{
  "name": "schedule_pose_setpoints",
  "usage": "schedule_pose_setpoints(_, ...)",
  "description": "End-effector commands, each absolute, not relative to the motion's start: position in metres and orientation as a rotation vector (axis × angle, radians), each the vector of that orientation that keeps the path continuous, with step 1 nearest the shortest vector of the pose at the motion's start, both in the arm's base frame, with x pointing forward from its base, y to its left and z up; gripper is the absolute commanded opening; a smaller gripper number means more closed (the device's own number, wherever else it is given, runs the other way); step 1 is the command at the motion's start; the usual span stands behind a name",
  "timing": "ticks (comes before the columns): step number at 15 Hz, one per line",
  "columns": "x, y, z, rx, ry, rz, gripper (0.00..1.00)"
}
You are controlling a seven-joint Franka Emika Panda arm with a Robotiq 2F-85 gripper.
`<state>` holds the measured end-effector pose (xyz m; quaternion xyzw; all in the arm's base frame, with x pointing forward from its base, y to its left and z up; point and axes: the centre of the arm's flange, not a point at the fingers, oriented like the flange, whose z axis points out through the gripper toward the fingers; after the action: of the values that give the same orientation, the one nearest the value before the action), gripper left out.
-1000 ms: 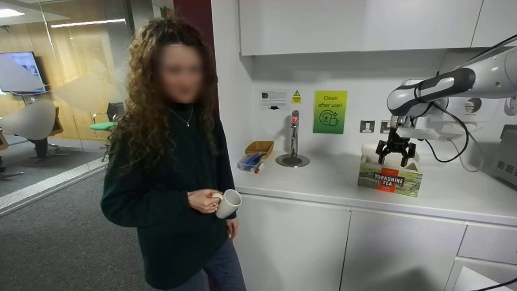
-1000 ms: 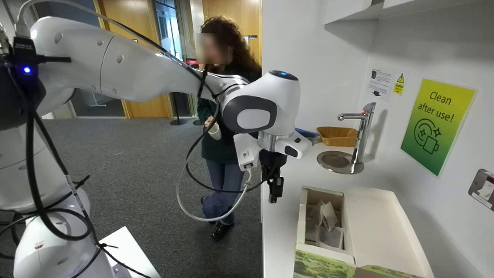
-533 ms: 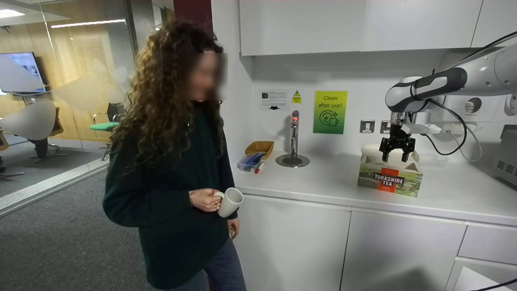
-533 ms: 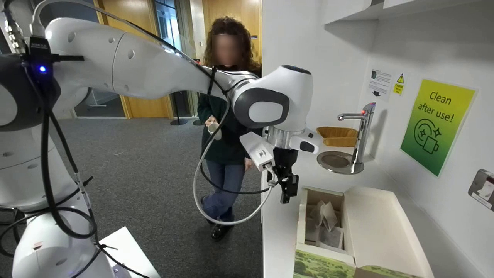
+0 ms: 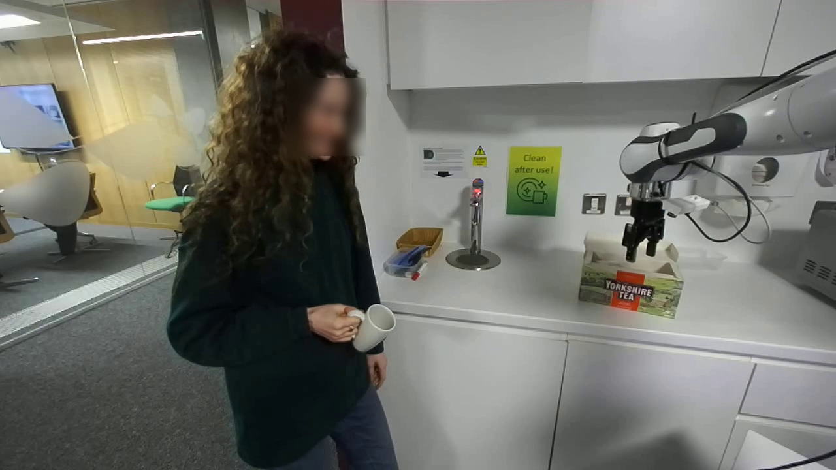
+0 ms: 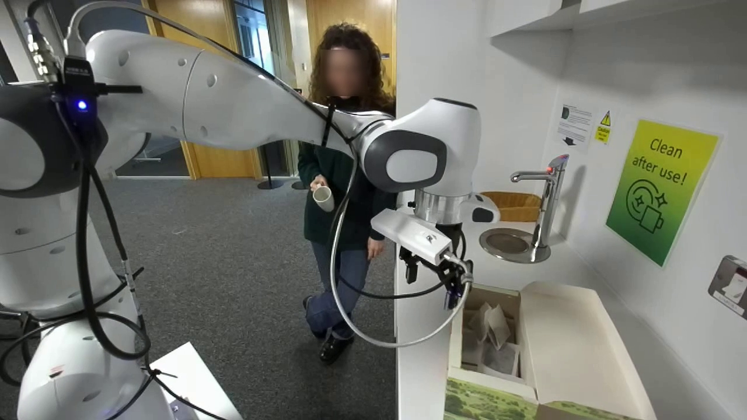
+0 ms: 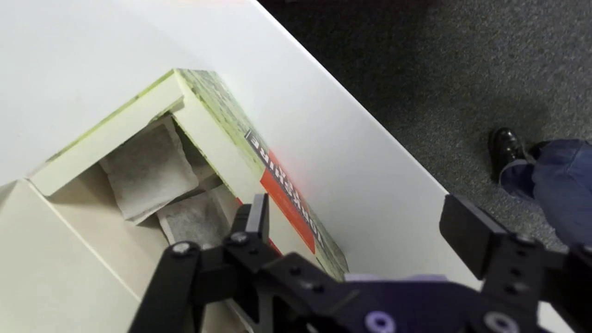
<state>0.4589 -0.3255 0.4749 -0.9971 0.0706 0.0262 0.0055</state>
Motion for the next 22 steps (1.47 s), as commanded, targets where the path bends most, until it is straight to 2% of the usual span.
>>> schedule_pose_setpoints(1, 0.466, -0.338, 0.479, -3.174, -0.037, 0.091, 1.00)
schedule_pose_setpoints(11, 0.486, -0.359, 0.494, -3.247, -0.570, 0.057, 1.00)
schedule_pose_setpoints(22, 0.524, -0.358, 0.455, -3.198, -0.738, -0.067, 1.00)
